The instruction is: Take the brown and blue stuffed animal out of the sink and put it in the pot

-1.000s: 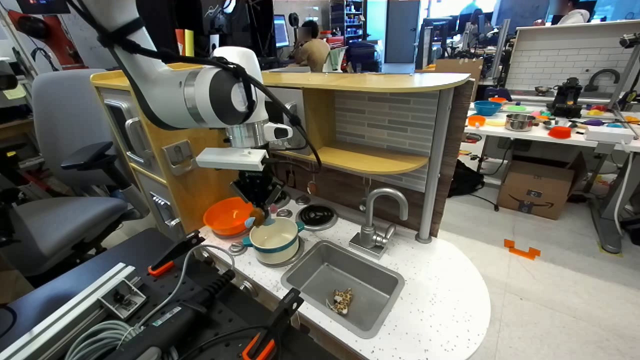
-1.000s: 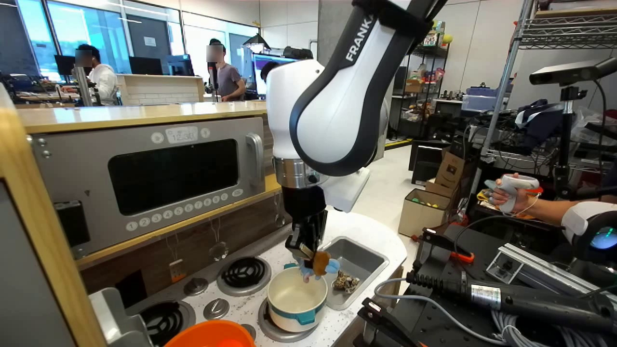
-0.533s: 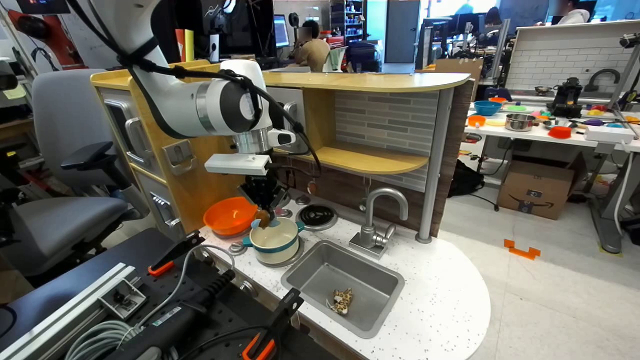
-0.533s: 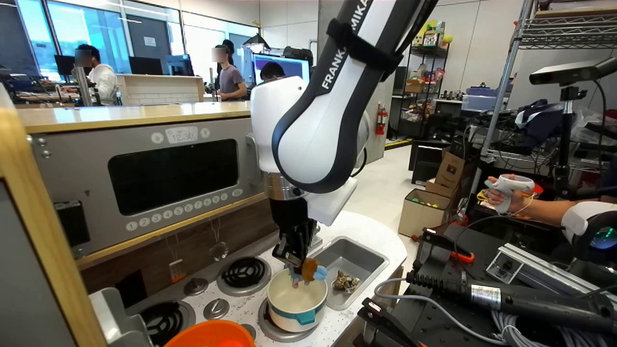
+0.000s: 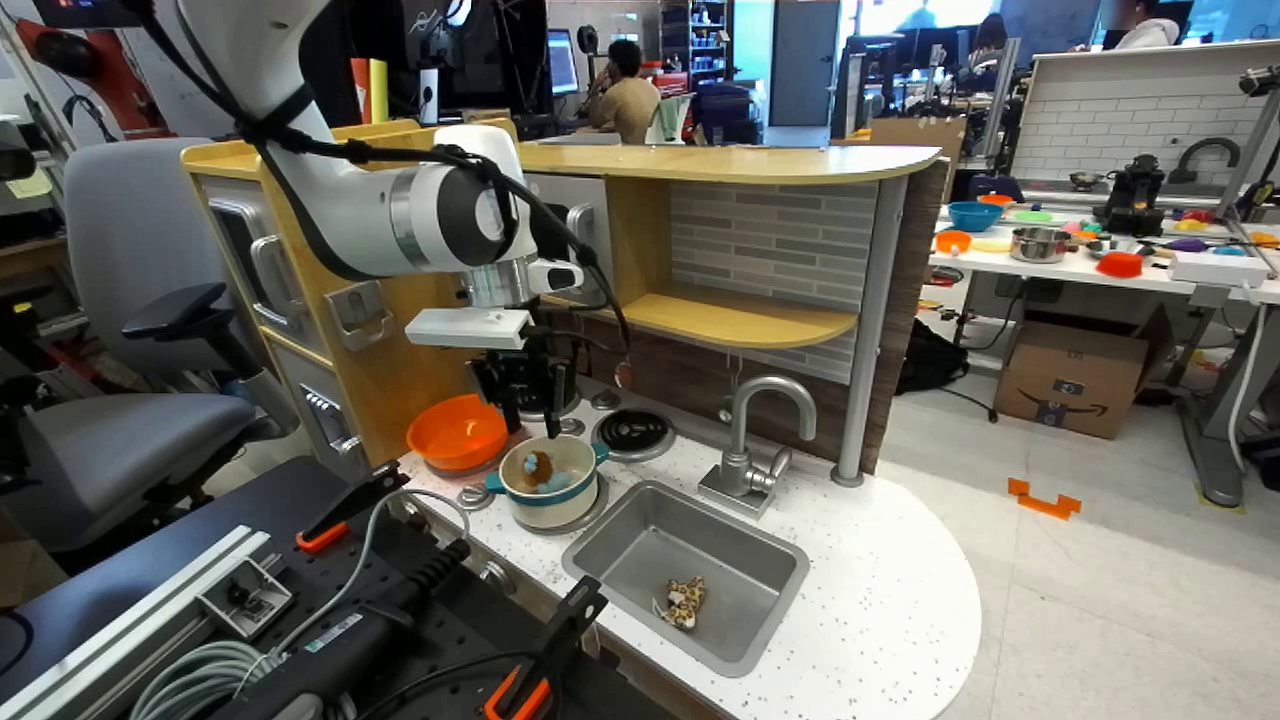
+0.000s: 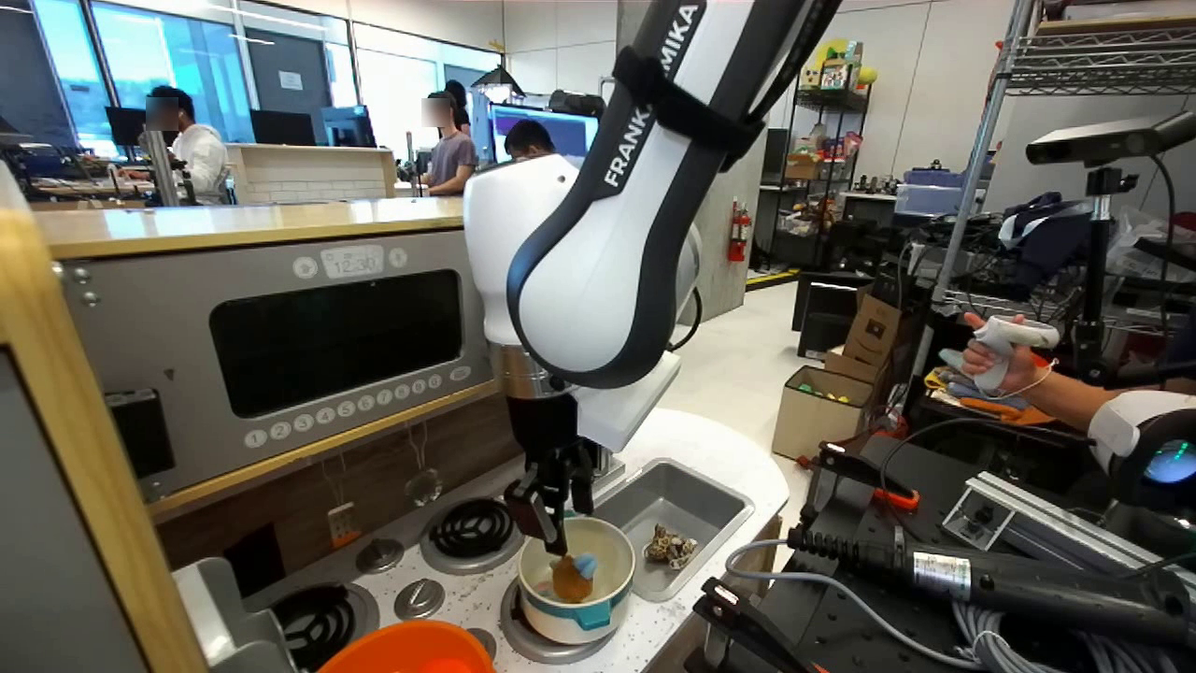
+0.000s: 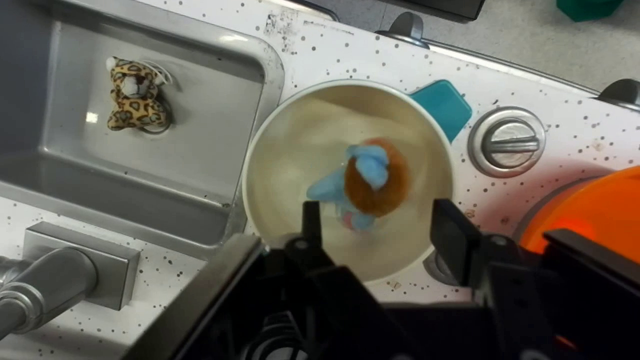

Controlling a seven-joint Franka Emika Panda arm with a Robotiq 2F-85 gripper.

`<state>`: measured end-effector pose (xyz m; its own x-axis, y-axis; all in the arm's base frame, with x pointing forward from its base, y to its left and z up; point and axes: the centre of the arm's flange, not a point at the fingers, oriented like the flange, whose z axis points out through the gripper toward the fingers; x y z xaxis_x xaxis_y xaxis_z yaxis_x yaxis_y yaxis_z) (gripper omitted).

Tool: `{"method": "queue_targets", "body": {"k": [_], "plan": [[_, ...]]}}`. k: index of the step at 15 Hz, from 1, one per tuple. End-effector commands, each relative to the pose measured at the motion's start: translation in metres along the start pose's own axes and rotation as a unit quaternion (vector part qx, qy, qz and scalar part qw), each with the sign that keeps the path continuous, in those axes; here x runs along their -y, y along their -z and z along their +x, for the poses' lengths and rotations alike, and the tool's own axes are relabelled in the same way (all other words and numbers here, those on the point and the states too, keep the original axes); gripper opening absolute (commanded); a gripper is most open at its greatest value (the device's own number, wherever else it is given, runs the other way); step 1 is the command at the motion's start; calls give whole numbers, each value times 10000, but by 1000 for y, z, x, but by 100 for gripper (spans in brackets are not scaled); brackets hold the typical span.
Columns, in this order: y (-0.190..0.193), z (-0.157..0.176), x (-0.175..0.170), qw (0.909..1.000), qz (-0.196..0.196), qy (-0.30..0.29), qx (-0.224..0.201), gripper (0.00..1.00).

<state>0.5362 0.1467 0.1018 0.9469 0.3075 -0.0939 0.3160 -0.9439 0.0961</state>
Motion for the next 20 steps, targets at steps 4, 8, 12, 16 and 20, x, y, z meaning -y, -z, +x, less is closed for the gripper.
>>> {"method": "queue_targets", "body": {"k": [4,8,12,16,20], "plan": [[29,-11,-14,9994,-34,-346,-25,100],[58,-37,-27,9981,-1,-609,-92,100],[89,-61,-39,9966,73,-798,-172,100],[118,-89,-44,9958,-28,-918,-17,100],[124,-118,-45,9934,-161,-927,651,100]]}}
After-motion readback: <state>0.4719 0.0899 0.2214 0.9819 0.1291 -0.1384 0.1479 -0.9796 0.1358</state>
